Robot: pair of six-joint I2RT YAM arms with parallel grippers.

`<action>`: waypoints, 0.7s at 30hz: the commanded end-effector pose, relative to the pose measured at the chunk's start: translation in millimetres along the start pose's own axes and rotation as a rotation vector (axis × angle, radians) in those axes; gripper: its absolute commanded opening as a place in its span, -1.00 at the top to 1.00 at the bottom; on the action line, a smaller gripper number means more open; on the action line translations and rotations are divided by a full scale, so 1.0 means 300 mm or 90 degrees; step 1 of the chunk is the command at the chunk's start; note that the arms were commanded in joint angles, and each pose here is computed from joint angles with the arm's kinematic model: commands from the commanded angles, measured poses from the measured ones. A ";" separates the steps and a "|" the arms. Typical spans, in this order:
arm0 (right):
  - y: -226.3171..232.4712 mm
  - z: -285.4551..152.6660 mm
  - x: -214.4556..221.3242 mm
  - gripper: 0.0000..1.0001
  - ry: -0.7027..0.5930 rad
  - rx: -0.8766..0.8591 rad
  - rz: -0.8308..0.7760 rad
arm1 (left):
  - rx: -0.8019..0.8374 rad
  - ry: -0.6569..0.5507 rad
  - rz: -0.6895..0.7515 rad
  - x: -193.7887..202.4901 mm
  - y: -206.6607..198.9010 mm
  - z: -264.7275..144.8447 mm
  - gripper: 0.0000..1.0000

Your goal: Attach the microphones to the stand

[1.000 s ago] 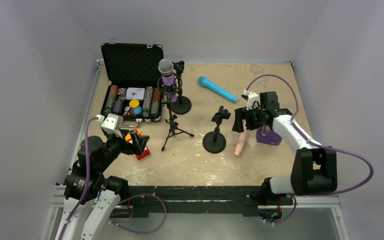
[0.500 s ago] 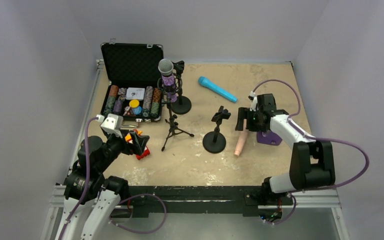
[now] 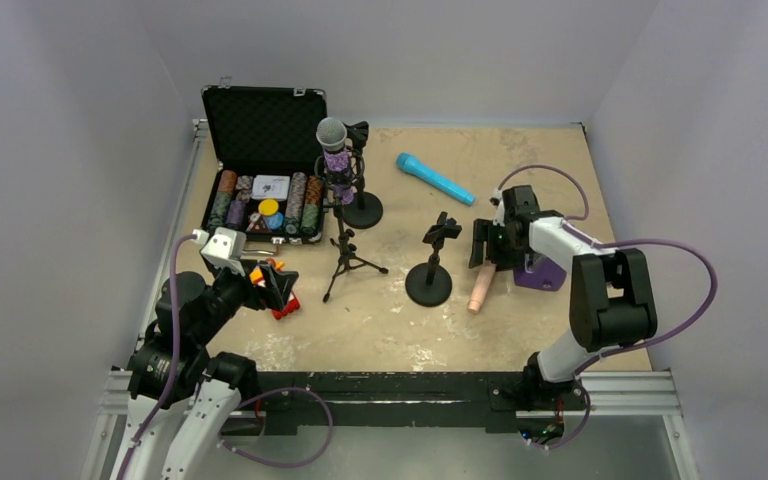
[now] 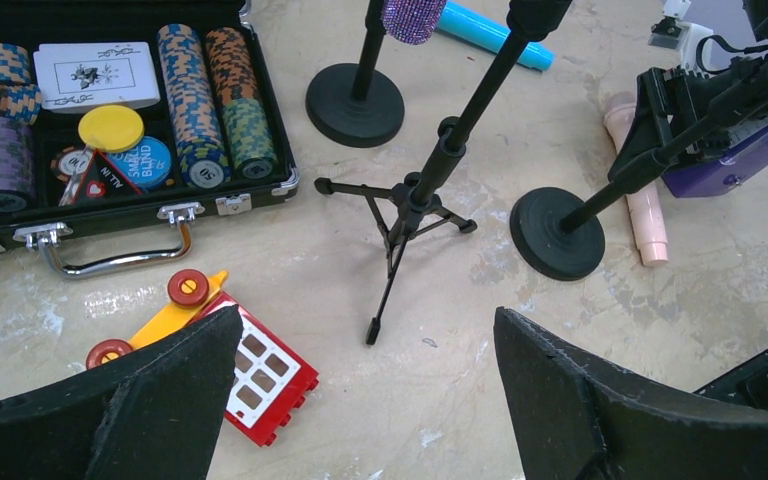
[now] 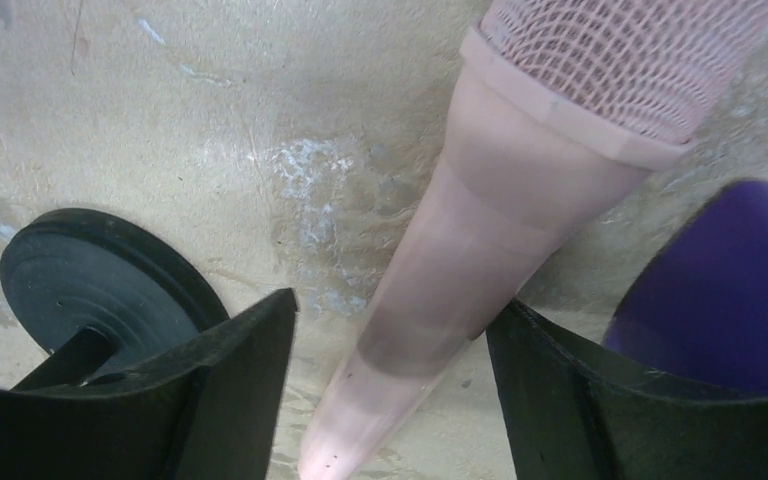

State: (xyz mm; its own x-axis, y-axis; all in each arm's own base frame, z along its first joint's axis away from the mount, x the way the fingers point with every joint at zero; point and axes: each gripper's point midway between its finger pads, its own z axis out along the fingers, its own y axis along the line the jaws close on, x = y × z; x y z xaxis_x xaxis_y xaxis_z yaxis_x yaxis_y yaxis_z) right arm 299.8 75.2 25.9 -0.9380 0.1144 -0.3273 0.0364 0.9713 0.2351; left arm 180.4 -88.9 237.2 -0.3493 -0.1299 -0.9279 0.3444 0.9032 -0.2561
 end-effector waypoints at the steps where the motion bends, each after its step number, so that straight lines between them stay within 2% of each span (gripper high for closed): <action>1: 0.020 -0.020 -0.031 -0.40 -0.010 0.021 -0.030 | -0.006 -0.014 0.011 -0.016 0.007 0.004 -0.99; 4: 0.026 -0.017 -0.030 -0.22 -0.007 0.027 -0.052 | -0.004 -0.012 0.011 -0.015 0.006 0.006 -0.99; 8: 0.046 -0.017 -0.027 0.22 -0.001 0.003 -0.071 | -0.006 -0.013 0.010 -0.016 0.007 0.004 -0.99; 12: 0.058 -0.018 -0.021 0.51 0.001 -0.016 -0.091 | -0.007 -0.014 0.008 -0.016 0.007 0.003 -0.99; 16: 0.094 -0.032 -0.010 0.68 -0.001 -0.063 -0.118 | 0.005 -0.019 -0.008 -0.020 -0.008 -0.007 -0.99; 21: 0.138 -0.107 -0.055 0.83 -0.050 -0.102 -0.164 | 0.066 -0.025 -0.064 -0.022 -0.077 -0.029 -0.99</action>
State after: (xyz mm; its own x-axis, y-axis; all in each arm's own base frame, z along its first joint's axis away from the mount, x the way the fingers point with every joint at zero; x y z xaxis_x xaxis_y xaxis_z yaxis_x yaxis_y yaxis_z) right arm 293.2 94.8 33.5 -0.9377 -0.0542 -0.3431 -0.1438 0.9597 0.2413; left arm 175.9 -90.4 240.4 -0.3454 -0.1580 -0.9251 0.3471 0.8943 -0.2823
